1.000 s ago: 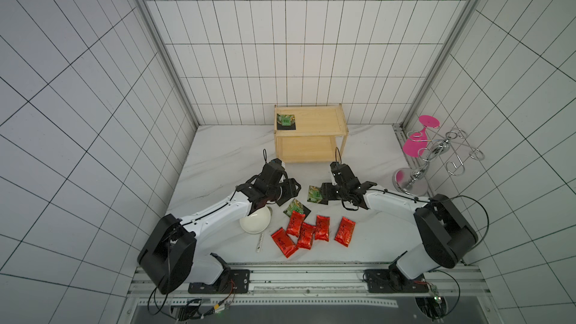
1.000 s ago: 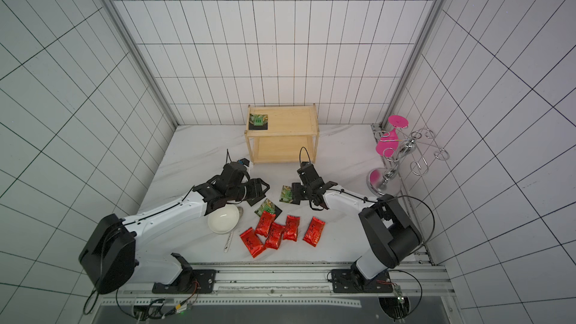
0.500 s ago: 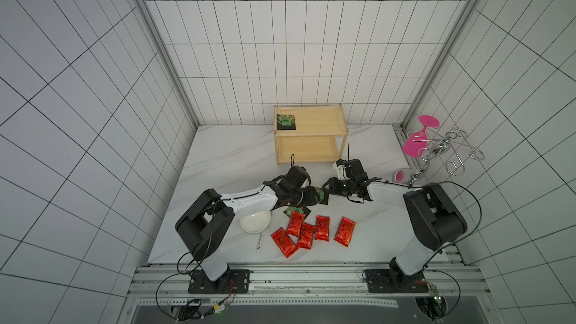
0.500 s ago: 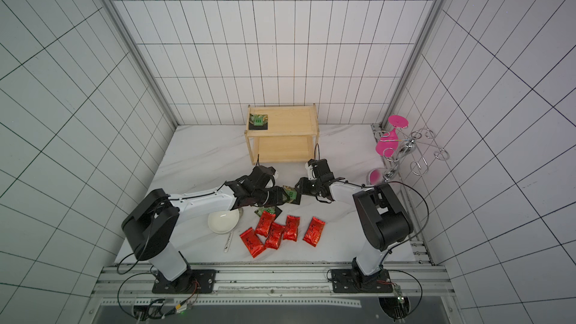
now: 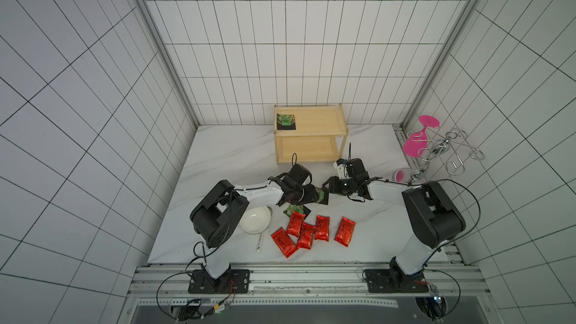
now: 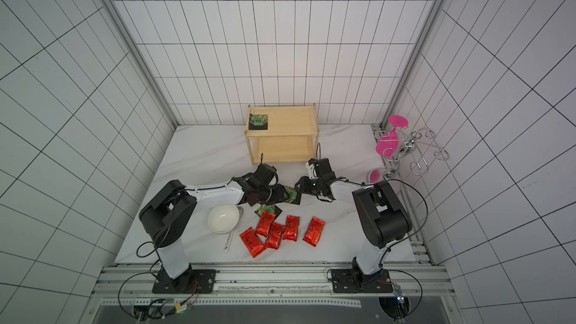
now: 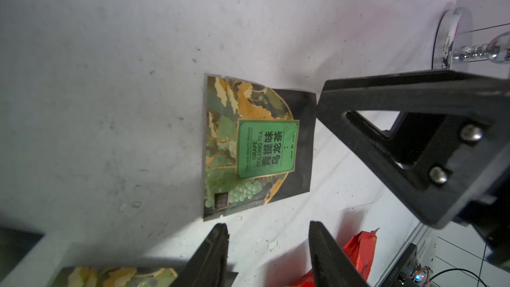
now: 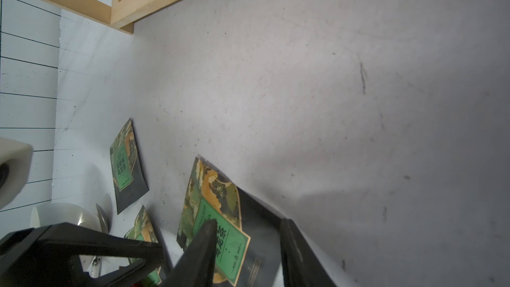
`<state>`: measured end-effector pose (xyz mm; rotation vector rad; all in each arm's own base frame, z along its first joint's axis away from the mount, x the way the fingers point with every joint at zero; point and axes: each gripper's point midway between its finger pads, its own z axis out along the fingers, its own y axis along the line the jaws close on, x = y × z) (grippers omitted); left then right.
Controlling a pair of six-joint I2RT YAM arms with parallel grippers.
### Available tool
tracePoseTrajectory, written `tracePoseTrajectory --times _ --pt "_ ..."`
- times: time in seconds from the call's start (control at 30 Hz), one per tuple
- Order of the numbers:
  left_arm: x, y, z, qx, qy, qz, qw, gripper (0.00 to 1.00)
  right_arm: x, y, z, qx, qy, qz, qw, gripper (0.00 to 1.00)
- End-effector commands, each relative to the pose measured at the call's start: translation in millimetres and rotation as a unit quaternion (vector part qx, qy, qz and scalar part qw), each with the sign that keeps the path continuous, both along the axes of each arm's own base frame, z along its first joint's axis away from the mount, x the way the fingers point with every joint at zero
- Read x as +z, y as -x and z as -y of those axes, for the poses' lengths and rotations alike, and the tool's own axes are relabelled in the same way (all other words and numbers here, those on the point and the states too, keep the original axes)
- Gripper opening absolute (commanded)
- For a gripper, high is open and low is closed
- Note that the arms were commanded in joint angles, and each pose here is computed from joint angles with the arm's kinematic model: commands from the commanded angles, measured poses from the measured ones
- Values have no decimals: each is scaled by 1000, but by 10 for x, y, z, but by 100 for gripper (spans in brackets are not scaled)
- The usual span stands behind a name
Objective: Place the tea bags on the shelf by color
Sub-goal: Adjust the tea bag at the center of the board.
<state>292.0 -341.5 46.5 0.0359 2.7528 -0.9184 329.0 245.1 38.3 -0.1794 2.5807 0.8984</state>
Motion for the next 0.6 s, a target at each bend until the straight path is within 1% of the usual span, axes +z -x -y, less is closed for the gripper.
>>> tracePoseTrajectory --times 0.0,0.23,0.57 --pt "-45 -59 80 0 5 2 1000 51 30 -94 -50 4 -14 4 1000 41" --pt "-193 -132 17 11 -6 -4 1000 51 -3 116 26 3 -18 -9 1000 41" --pt "-181 -314 58 18 -6 12 1000 51 -35 434 157 -22 -42 -35 998 39"
